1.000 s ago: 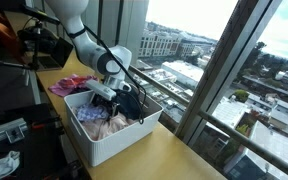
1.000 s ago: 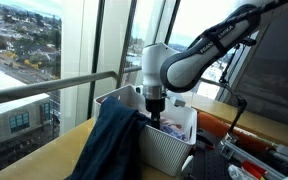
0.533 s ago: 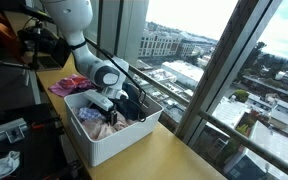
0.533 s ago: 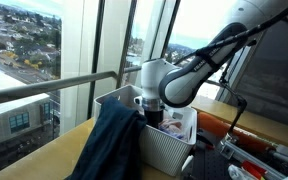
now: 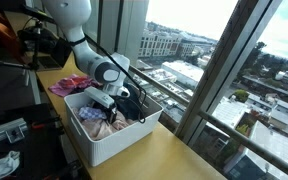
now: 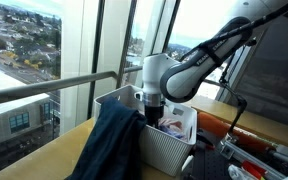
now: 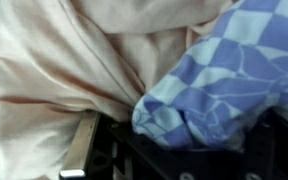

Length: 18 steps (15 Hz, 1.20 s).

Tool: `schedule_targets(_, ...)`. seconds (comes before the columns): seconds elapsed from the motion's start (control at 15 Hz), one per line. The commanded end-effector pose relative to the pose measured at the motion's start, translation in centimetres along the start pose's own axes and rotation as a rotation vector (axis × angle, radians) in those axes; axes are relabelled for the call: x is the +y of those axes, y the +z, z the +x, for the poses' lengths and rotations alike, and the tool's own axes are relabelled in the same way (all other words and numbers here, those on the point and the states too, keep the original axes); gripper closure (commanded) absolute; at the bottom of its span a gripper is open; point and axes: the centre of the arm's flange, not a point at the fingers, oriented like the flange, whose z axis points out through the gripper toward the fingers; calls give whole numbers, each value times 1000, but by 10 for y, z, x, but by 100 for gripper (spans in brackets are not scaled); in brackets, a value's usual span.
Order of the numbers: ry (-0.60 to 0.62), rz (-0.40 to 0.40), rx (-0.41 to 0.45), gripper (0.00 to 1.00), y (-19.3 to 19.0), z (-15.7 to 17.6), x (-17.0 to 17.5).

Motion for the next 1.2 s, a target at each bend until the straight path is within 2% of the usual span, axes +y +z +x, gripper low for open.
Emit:
schedule_targets(0.0, 10, 8, 64, 100, -27, -17, -9)
schedule_targets(0.27, 12, -16, 107, 100, -69, -24, -12)
schedule_targets(0.53, 4, -21, 204, 100, -140, -20, -40)
schedule_targets(0.87, -78, -43, 381, 100, -250, -17, -102)
schedule_targets(1.13, -175, -86, 471, 100, -327, -15, -176)
